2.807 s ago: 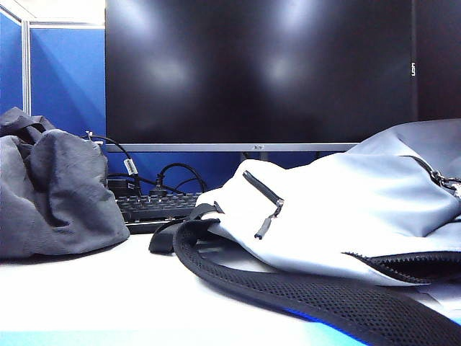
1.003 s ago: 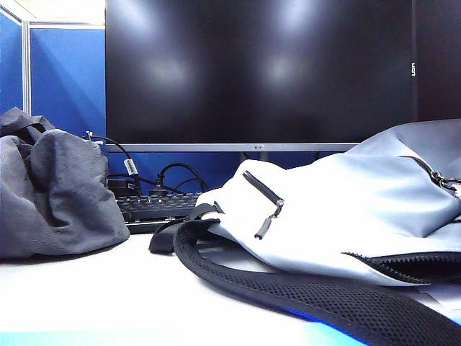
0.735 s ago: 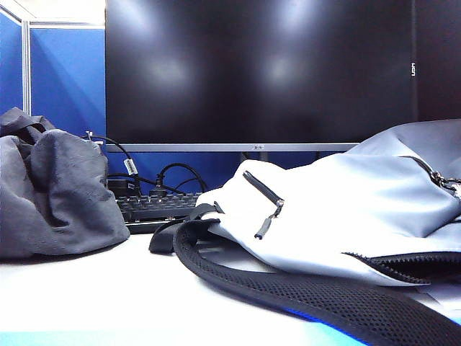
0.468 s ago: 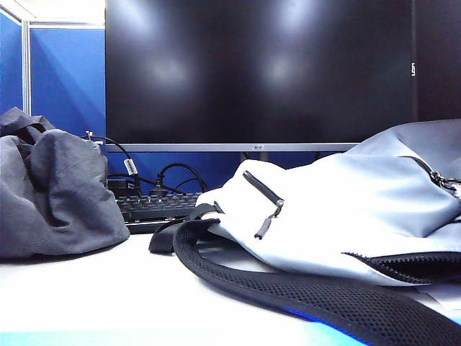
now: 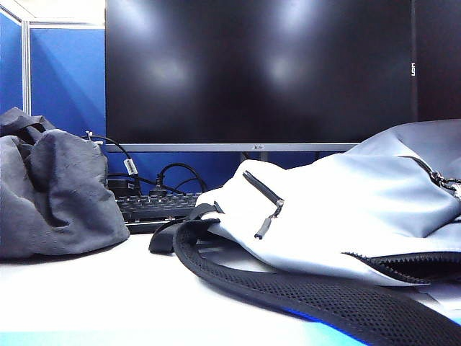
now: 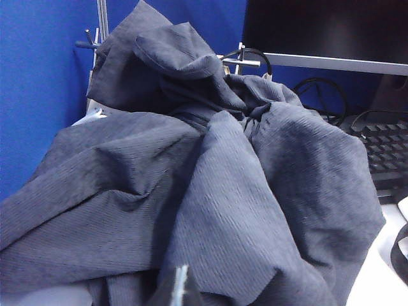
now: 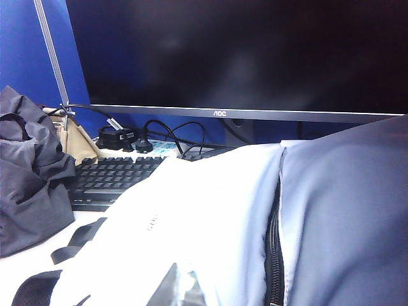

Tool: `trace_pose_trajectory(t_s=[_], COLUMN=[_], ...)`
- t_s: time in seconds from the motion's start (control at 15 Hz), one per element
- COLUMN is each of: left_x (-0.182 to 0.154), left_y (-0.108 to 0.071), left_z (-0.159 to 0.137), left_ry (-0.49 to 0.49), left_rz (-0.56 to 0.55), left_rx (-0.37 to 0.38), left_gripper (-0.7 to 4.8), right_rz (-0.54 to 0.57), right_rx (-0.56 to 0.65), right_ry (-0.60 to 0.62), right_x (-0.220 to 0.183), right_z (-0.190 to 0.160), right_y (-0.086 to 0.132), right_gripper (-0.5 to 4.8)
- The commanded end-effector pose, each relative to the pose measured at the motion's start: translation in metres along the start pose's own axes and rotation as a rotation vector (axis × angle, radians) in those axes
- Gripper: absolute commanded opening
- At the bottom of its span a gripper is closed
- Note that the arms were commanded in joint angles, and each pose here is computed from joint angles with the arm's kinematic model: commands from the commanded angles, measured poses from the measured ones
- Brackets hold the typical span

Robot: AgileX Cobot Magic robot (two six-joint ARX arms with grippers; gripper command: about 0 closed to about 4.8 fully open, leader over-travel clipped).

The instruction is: Take the gray clothes out of the backpack.

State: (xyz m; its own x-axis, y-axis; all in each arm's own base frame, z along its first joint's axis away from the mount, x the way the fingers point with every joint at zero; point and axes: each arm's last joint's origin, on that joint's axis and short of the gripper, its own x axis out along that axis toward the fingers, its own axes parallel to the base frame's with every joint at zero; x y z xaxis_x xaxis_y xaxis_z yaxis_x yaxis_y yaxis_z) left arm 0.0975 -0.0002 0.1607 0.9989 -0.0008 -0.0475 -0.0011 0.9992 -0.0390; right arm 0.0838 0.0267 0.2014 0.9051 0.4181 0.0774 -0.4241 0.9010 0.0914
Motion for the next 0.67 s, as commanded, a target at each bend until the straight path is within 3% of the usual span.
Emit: trace_pose_trajectory(t_s=[0.07, 0.27, 0.53, 0.67], left_x=[0.0, 0.0, 0.0, 0.0], left_y=[0.0, 0.0, 0.0, 0.0], left_z=[0.001, 0.001, 0.001, 0.001], left_ry=[-0.008, -0.008, -0.008, -0.008], left_rz=[-0.005, -0.006, -0.006, -0.006], left_rx=[-0.001, -0.001, -0.001, -0.001], left_gripper=[-0.05, -0.05, -0.05, -0.05], right_rz=[0.002, -0.015, -0.39, -0.451], right_rx=[-0.005, -0.024, -0.06, -0.06], right_ry=[-0.012, -0.012, 0.079, 0.083], right_x=[0.0, 0.0, -0.004, -0.005], right_z=[0.002, 0.001, -0.009, -0.011], right_y=[0.0, 0.0, -0.017, -0.022], right_gripper=[-0.01, -0.01, -0.01, -0.01])
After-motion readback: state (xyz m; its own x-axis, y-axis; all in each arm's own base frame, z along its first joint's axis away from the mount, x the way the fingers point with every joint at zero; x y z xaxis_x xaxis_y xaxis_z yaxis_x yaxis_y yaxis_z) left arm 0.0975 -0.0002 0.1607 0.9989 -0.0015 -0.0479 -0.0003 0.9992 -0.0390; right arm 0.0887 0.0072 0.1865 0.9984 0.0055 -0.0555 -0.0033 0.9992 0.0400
